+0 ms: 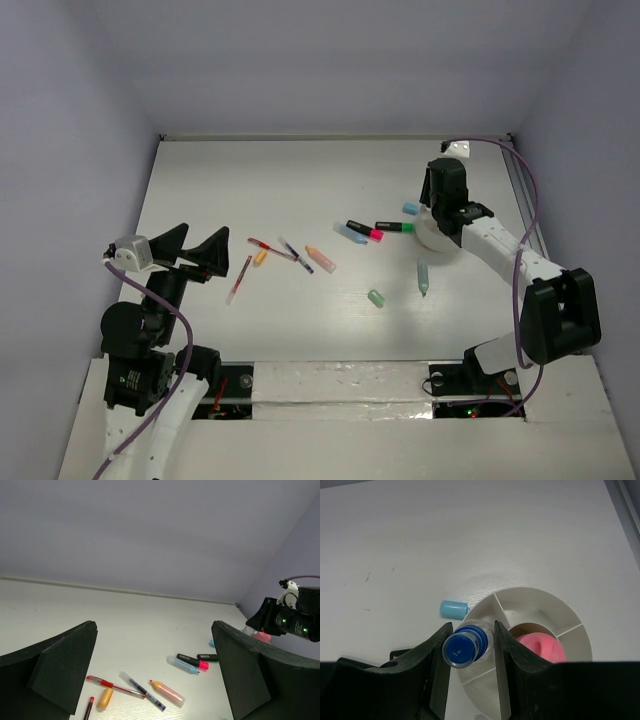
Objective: Sort the stationery into containers
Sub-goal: Place the stationery in the storage box.
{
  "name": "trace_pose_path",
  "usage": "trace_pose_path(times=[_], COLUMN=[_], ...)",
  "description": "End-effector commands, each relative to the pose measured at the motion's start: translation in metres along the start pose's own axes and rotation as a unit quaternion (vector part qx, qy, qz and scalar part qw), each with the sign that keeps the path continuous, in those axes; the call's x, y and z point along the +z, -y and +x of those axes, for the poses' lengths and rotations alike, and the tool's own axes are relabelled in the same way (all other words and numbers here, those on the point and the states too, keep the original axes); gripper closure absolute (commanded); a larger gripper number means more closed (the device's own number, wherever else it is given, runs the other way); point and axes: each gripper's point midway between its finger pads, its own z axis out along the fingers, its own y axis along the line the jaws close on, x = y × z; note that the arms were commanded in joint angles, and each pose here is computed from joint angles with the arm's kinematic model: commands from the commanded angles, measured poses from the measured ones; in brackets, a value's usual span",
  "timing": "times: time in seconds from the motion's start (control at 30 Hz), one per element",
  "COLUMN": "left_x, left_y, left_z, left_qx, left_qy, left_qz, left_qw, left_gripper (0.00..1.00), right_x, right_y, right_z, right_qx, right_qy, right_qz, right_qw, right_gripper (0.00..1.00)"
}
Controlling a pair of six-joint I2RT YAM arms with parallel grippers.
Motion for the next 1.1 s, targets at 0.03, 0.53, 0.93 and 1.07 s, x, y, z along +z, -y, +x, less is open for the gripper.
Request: trace_pose_path(times=[0.03,0.53,0.93,1.07], left_x=[0.006,0.007,0.008,0.009], left_y=[0.005,0.006,0.005,0.005], left_z=[-0.005,-0.003,-0.001,0.0], left_qx=[0.005,0.005,0.005,0.004], left_qy=[0.01,0.007,0.003,0.0], left_qz=[0.014,0.016,0.015,0.015], left_qw=[1.0,1.0,1.0,1.0], left_gripper=[0.01,0.01,0.01,0.01], right_x=[0.005,-0.004,-0.045,-0.068], right_y=[0.0,0.005,-0.074,-0.161], right_z=[-0.008,-0.008,-0.031,-0.011], right_qx=[0.032,0.046,0.006,-0.045], right_qy=[0.018,0.017,0.044,0.011], right_qz=[0.001,0.005,-0.138,-0.256], right_qw=[0.999,0.999,0.989,0.966], right_gripper=[0.79,0.32,0.36,0.64])
